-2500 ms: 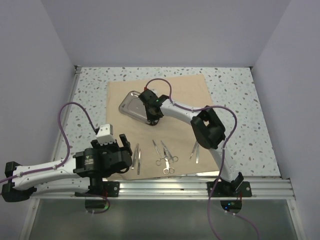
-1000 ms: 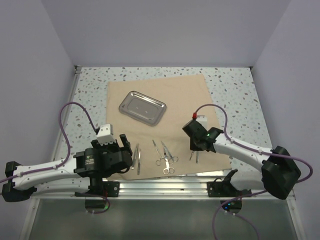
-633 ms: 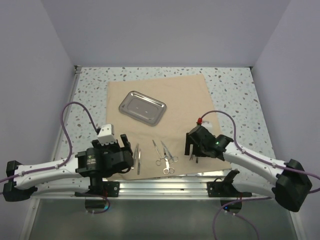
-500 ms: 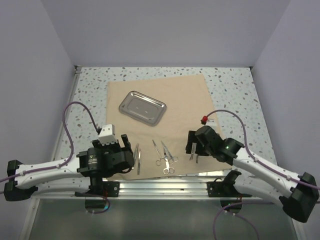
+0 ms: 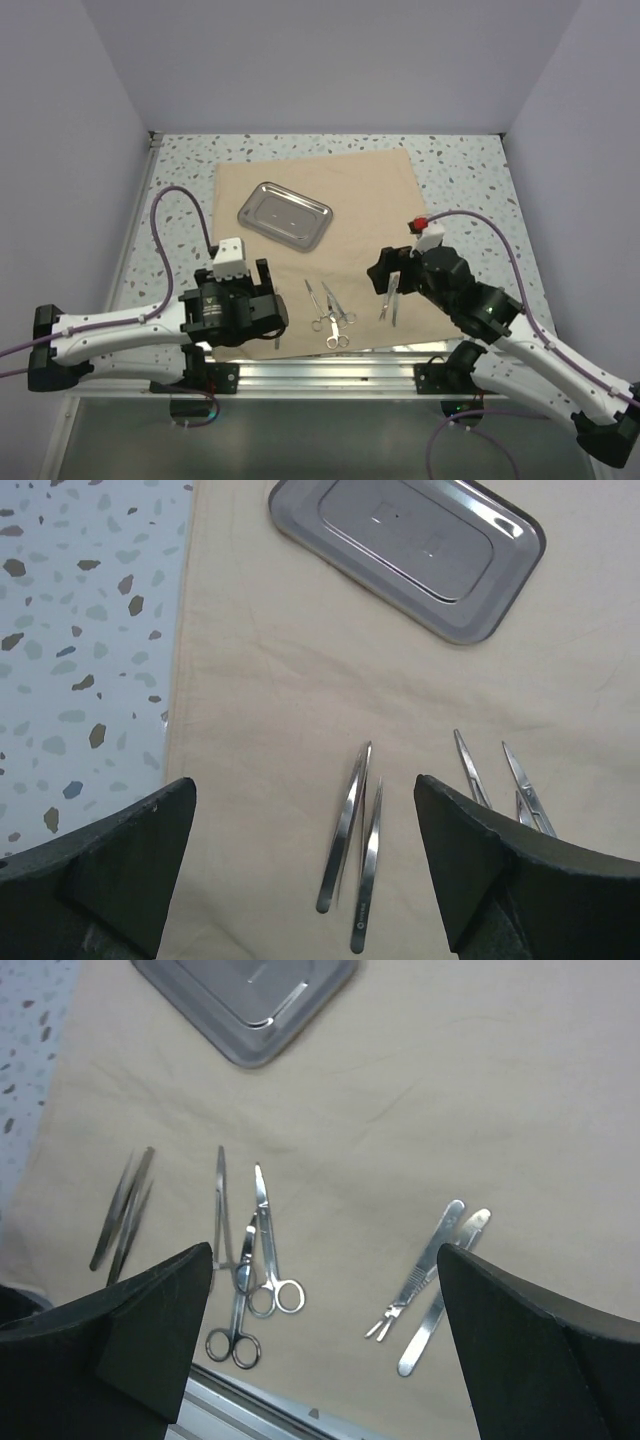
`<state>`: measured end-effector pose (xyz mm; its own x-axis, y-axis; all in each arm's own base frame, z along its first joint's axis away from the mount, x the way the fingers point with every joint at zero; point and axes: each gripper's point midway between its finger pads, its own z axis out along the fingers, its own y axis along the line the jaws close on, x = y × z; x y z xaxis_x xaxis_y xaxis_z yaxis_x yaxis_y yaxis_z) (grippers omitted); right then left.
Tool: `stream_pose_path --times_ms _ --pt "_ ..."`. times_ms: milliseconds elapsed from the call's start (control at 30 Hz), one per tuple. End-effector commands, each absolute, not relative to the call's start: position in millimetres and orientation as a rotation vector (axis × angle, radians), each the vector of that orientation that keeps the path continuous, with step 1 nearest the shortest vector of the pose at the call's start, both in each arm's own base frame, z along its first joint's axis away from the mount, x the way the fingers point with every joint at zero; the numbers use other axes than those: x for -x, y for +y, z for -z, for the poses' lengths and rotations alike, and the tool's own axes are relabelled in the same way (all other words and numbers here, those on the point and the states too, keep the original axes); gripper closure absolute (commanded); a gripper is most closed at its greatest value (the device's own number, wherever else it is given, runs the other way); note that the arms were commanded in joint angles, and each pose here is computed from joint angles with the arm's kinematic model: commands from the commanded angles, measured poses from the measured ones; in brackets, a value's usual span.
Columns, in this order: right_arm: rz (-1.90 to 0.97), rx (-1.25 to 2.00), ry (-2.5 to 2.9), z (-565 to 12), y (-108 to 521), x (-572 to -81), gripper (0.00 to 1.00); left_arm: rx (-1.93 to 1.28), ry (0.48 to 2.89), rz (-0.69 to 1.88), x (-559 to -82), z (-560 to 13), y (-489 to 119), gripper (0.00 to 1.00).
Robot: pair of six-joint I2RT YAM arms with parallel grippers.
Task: Open and lay out the surgical kit
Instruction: Reset both arms
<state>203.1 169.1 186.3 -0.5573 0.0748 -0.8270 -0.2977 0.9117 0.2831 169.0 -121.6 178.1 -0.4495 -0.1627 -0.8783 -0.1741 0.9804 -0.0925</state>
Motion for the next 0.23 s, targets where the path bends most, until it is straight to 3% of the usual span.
stream_pose_path --times_ms 0,200 --pt "-0.599 0.269 1.95 -218 187 -206 0.01 0.263 1.948 -0.031 -181 -209 -125 0.05" --pt "-0.61 0.3 1.943 -218 190 -205 0.02 0.25 1.921 -0.047 -186 -220 -135 0.03"
